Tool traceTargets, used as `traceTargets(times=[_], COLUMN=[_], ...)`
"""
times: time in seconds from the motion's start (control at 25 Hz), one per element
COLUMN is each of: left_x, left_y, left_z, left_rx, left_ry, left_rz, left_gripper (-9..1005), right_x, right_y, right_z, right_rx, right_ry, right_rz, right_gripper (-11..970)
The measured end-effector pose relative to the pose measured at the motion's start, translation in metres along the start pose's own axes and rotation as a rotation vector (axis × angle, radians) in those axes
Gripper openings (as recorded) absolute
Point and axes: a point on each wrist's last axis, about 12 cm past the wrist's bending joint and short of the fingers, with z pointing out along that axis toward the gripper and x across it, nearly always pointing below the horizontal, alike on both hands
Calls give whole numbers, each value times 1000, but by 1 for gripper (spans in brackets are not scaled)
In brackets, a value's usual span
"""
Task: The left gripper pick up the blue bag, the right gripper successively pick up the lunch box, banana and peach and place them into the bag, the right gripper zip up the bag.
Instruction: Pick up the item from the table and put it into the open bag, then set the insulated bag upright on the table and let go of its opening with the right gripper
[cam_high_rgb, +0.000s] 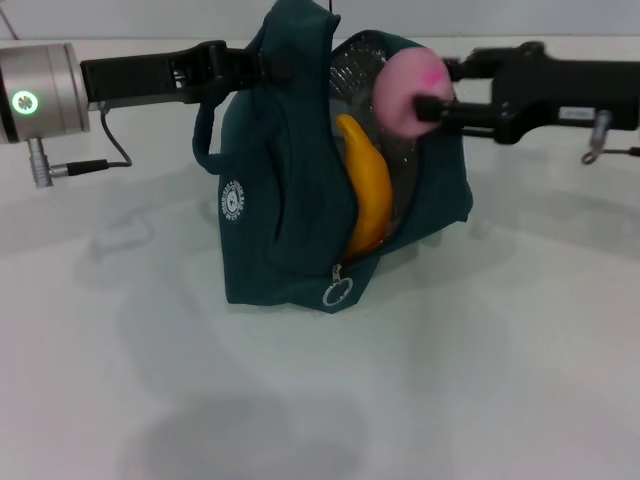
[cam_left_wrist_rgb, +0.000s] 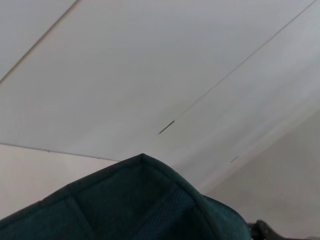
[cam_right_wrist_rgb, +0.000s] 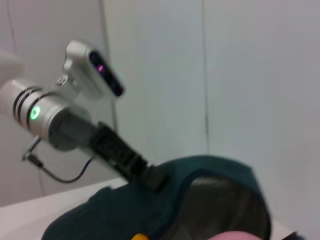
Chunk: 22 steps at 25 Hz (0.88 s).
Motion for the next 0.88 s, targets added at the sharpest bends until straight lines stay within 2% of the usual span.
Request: traceTargets(times=[0.08, 0.32, 0.4, 0.52, 0.68, 0.88], left_x=[0, -2, -1, 0, 2, 3], left_y=[0, -1, -1, 0, 0, 1], left_z=[0, 1, 2, 1, 0, -1], left_rx=[0, 3, 4, 2, 1, -1], left_ry=[0, 1, 2, 1, 0, -1], left_rz=[2, 7, 7, 3, -1, -5], left_gripper=[61, 62, 62, 62, 62, 62], right_x=[-1, -3, -3, -2, 5, 33], right_y=[-1, -4, -4, -5, -4, -6], right_z=[-5, -12, -12, -21, -45, -83], right_rx=[13, 12, 14, 32, 77, 215], right_ry=[-15, -32, -35, -77, -156, -152], right_rz=[1, 13, 15, 25, 4, -1], right_gripper=[326, 568, 770, 776, 783, 781])
